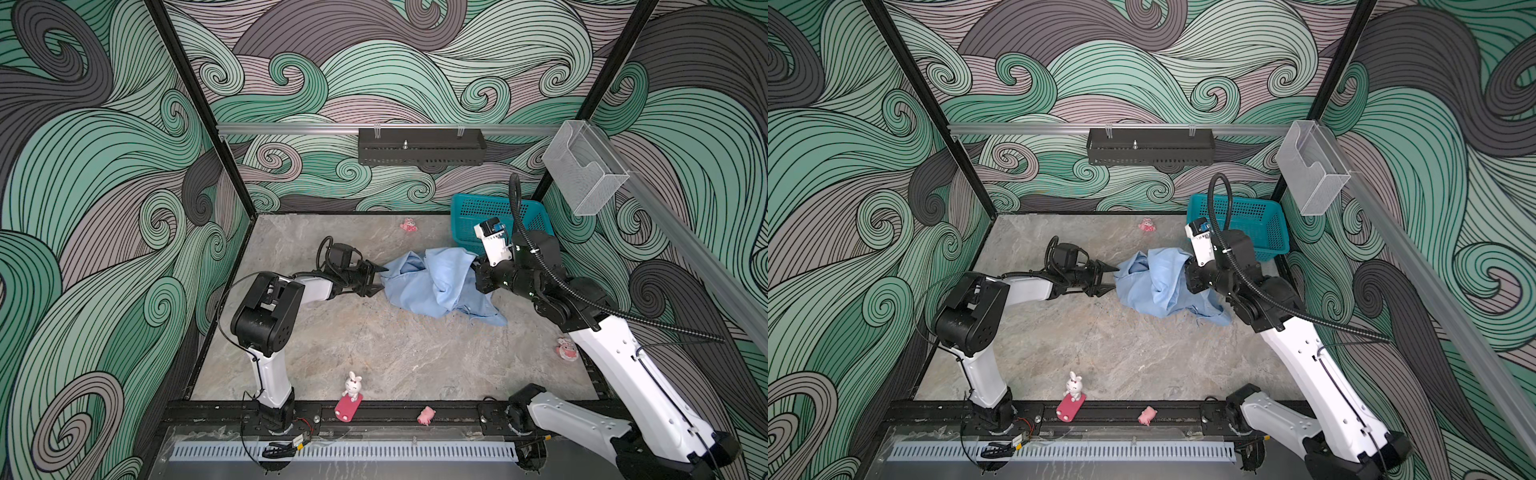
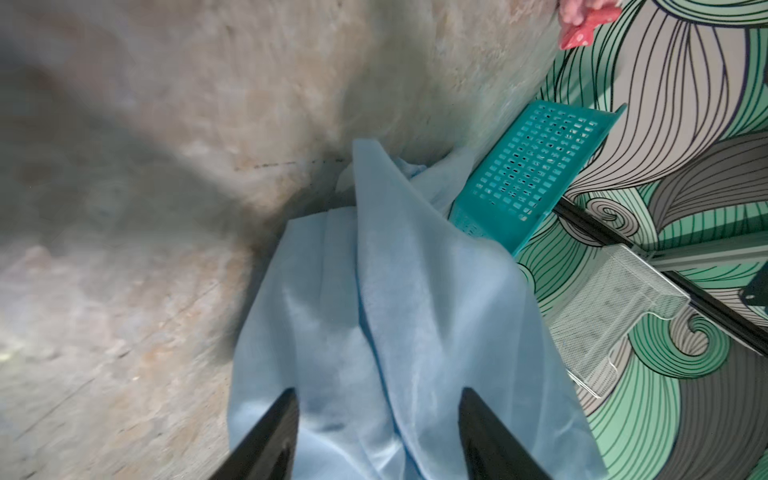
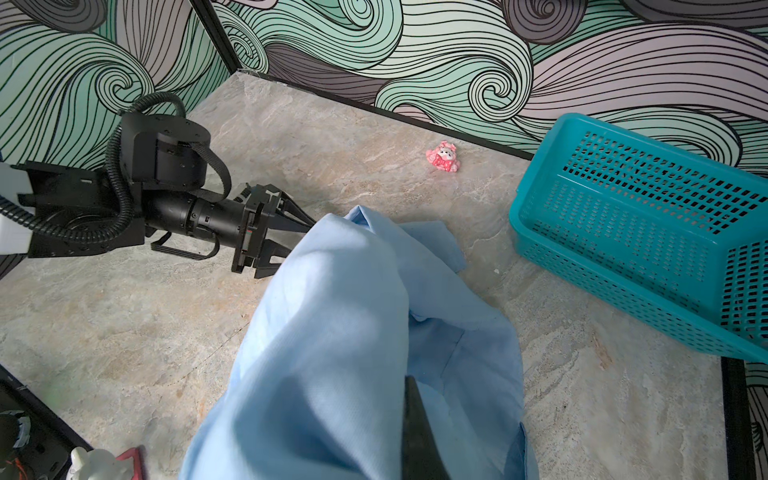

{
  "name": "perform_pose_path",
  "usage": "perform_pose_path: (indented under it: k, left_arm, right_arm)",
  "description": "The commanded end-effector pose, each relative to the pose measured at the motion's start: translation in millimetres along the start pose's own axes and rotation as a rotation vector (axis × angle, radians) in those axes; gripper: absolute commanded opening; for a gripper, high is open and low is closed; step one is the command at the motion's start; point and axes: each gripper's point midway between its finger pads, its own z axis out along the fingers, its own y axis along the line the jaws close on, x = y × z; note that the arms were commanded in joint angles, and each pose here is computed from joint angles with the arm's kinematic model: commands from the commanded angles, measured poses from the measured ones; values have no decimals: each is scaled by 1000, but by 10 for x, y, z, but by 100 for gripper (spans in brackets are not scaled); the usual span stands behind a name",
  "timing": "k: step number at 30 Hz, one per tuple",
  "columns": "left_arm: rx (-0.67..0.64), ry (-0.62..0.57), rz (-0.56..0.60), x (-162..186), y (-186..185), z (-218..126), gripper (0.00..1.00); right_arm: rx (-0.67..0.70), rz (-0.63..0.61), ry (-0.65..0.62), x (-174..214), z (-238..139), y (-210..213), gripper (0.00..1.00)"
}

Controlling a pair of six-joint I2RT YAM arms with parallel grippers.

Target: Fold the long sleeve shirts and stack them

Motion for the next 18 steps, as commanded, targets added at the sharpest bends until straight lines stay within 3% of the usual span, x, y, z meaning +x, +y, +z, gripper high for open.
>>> perform_pose_path:
  k: [1,8,13,18]
  left_arm:
    - [41,48,-30,56,-148,73,51]
    - [21,72,-44,8,-42,158,0]
    - [61,51,-17,-105,-202,-18,0]
    - [73,-113,93,-487,-703,-777,0]
  right_arm:
    - [2,-2,-31,-75,-90,-12,0]
    - [5,-10,-34,-85,-100,-17,0]
    - [26,-16,-19,-58,-59,-65,0]
    - [78,-24,24,-52,104,-163,0]
